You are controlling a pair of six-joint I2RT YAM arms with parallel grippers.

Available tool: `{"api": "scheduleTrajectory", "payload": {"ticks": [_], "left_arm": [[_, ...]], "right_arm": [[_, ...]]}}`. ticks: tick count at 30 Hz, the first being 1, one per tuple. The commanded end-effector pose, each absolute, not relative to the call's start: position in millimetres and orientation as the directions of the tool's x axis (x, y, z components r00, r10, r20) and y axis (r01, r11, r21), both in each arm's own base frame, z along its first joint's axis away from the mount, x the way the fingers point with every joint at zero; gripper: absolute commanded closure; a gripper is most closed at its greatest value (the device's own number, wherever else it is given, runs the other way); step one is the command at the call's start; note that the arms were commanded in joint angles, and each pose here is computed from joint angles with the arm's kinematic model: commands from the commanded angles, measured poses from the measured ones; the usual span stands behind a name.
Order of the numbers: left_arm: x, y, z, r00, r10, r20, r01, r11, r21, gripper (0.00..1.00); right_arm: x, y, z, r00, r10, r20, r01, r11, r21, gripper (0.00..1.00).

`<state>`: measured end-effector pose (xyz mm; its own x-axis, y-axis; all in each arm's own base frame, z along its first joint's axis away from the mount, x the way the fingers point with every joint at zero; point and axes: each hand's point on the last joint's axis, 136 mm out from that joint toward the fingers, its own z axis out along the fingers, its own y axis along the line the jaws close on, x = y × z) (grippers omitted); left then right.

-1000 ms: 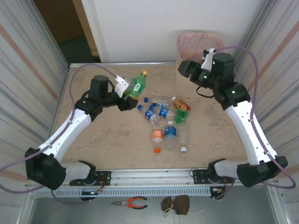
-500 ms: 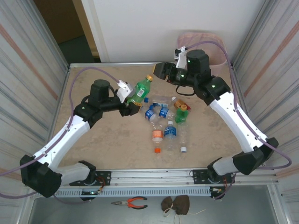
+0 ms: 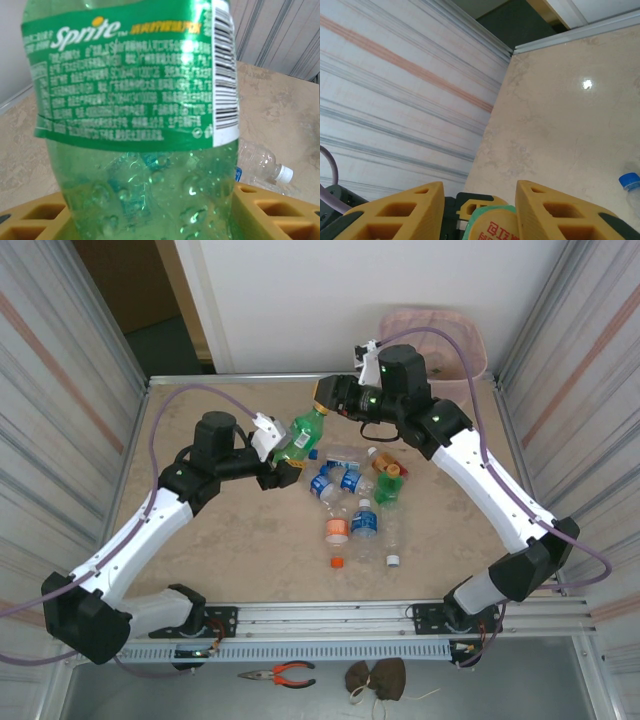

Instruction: Put the plastic bottles in the bin

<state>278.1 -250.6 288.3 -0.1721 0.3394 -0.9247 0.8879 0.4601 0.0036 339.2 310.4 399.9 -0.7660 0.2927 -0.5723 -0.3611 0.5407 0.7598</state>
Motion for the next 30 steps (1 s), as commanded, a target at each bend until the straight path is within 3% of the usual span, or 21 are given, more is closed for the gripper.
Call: {"api": "scheduleTrajectory", "payload": {"ticks": [1, 7, 14, 25, 30], "left_arm": [[273, -253, 310, -0.089, 0.307, -0.948, 0.894, 0.444, 0.06, 0.48], [272, -253, 312, -0.084, 0.301, -0.95, 0.892, 0.448, 0.063, 0.48], [272, -252, 314, -0.082, 0.296, -0.952, 0.89, 0.452, 0.064, 0.48], [274, -252, 313, -0.098, 0.296, -0.95, 0.883, 0.465, 0.054, 0.47], [272, -252, 317, -0.097, 0.286, -0.953, 0.883, 0.466, 0.05, 0.37]], "right_arm": [[333, 320, 405, -0.776, 0.281, -0.564, -0.371, 0.519, 0.77, 0.61], [340, 308, 394, -0.75, 0.301, -0.589, -0.331, 0.599, 0.729, 0.56], [341, 309, 388, -0.759, 0.301, -0.578, -0.318, 0.604, 0.731, 0.56], [337, 312, 393, -0.768, 0.321, -0.554, -0.316, 0.563, 0.764, 0.72], [337, 307, 399, -0.751, 0.332, -0.57, -0.322, 0.57, 0.756, 0.76]]}}
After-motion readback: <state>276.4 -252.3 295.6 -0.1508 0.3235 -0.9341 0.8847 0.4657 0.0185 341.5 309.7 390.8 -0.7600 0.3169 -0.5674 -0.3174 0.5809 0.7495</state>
